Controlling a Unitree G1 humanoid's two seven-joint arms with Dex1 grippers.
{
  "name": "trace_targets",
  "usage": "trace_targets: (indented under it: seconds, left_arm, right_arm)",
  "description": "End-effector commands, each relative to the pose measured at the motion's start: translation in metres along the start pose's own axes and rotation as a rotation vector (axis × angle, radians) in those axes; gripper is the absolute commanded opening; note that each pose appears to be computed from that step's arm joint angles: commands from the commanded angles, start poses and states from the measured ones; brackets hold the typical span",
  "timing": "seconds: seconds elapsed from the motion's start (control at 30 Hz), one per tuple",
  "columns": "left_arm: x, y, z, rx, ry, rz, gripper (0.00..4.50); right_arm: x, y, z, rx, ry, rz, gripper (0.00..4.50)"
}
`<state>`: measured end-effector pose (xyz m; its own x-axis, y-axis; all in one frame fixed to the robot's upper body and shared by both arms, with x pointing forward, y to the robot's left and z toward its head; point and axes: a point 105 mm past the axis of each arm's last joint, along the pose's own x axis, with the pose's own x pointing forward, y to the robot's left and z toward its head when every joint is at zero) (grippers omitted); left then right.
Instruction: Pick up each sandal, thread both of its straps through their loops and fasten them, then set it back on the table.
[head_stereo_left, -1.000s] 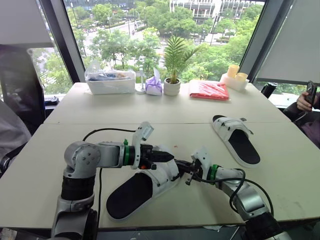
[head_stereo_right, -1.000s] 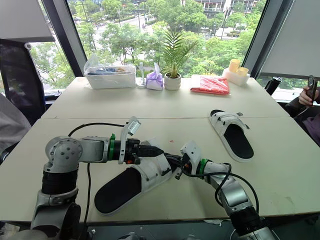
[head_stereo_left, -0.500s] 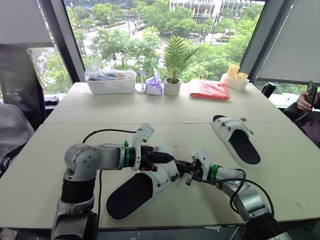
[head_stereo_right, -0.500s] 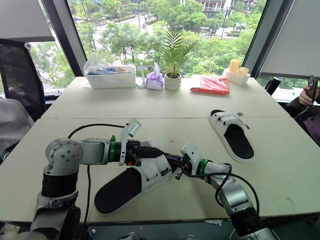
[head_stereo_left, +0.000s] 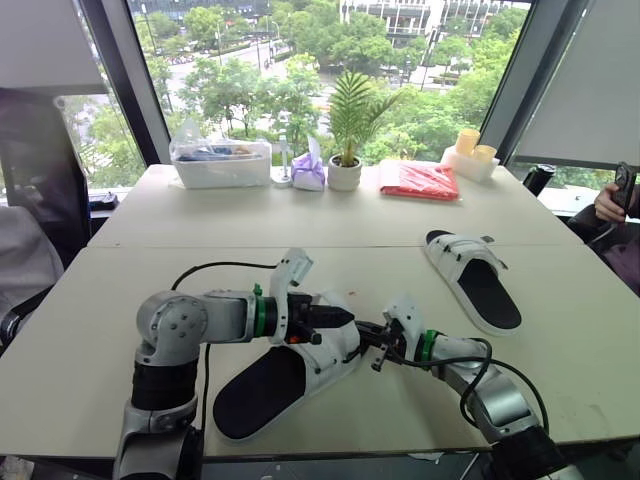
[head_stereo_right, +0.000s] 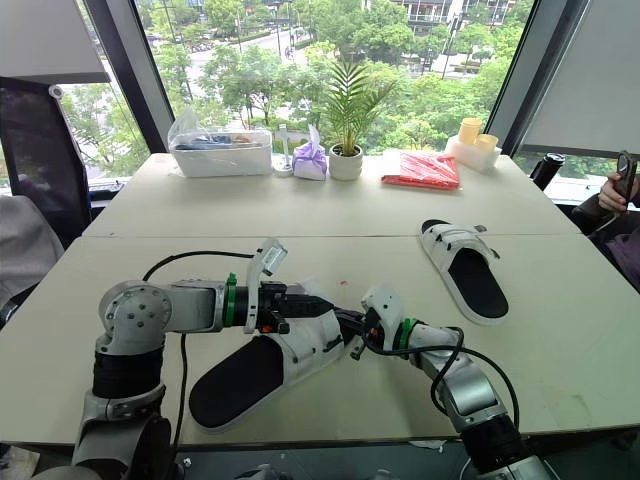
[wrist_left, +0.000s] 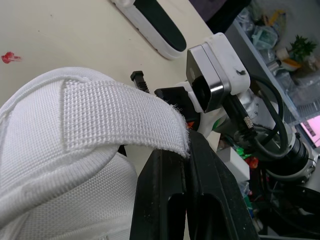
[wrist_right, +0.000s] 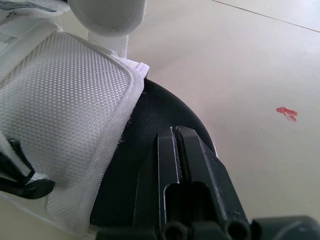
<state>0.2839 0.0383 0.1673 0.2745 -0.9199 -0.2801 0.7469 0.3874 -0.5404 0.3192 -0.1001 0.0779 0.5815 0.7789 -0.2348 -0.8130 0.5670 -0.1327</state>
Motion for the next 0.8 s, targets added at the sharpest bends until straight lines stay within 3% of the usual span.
trace_targets:
  seconds: [0.03,0.2,0.5,0.8]
  left_arm:
    - [-0.005,-0.001,-0.01,0.019,0.037,0.013,0.07]
    - [-0.011,0.001,-0.024,0.026,0.096,0.025,0.07]
    - [-0.013,0.008,-0.023,0.109,0.13,0.091,0.07]
    - [-0.017,0.012,0.005,0.254,0.135,0.16,0.07]
  right_arm:
    - [-0.006,-0.002,-0.033,0.062,0.125,-0.03,0.0]
    - [-0.007,-0.001,-0.034,0.065,0.127,-0.03,0.0]
    - [-0.005,-0.001,-0.034,0.066,0.125,-0.029,0.0]
    - [-0.005,-0.001,-0.034,0.067,0.122,-0.032,0.0]
